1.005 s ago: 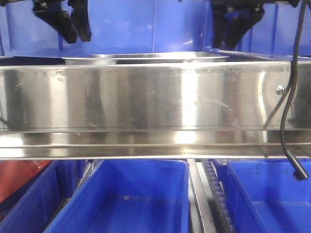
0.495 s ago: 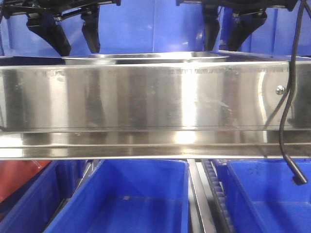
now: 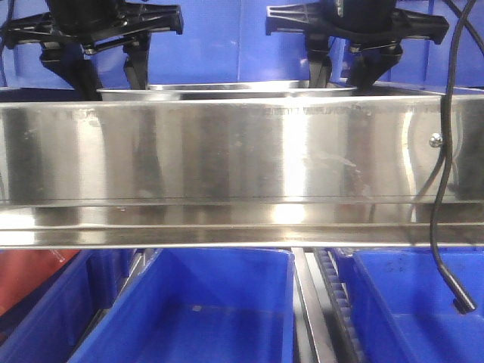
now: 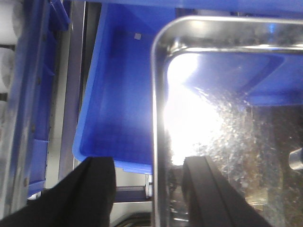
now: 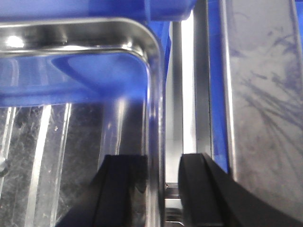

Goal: Stack silver trays without gaps
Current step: 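Close both grippers on the silver tray's rims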

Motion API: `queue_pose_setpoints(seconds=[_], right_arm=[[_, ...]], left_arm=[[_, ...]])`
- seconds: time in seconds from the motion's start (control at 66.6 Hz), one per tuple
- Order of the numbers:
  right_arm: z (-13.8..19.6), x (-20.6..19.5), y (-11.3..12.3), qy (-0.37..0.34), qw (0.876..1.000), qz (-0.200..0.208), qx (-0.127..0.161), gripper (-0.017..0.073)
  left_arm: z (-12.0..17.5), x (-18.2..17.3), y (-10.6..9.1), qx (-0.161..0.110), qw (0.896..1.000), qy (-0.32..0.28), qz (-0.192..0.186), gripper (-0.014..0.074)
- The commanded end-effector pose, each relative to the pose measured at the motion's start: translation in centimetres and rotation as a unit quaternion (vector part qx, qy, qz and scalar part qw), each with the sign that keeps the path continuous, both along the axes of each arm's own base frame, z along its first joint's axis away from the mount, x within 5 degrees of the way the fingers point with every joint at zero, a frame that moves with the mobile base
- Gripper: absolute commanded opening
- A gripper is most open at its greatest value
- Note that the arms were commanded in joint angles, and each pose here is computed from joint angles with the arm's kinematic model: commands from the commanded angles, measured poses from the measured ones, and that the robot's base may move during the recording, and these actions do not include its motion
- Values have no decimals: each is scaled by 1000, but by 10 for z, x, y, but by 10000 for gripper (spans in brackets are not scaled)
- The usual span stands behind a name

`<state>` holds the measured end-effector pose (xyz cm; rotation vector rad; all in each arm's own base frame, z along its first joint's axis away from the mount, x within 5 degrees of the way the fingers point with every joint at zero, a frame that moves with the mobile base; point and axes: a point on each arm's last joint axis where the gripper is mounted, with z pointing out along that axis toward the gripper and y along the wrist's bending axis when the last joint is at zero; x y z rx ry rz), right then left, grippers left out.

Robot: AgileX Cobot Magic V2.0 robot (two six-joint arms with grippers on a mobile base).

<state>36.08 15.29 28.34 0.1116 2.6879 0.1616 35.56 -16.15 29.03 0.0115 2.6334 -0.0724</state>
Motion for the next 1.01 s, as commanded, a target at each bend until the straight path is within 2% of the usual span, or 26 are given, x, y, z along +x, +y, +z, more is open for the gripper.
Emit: queue_pose_setpoints(seconds=[0.0, 0.33, 0.855, 0.99], right_arm=[[4, 1, 1, -11, 1000, 4, 1, 162], [-4, 3, 1, 3, 1000, 3, -6, 162], [-4, 3, 1, 2, 1000, 3, -5, 162], [-4, 3, 1, 2, 1000, 3, -5, 116]], left_arm=[[-2, 2, 1, -2, 1000, 2, 5, 253], [-5, 2, 0, -2, 1000, 5, 6, 252], [-5, 3, 1, -1, 1000, 5, 5, 176], [-6, 3, 0, 0, 1000, 7, 5, 167]])
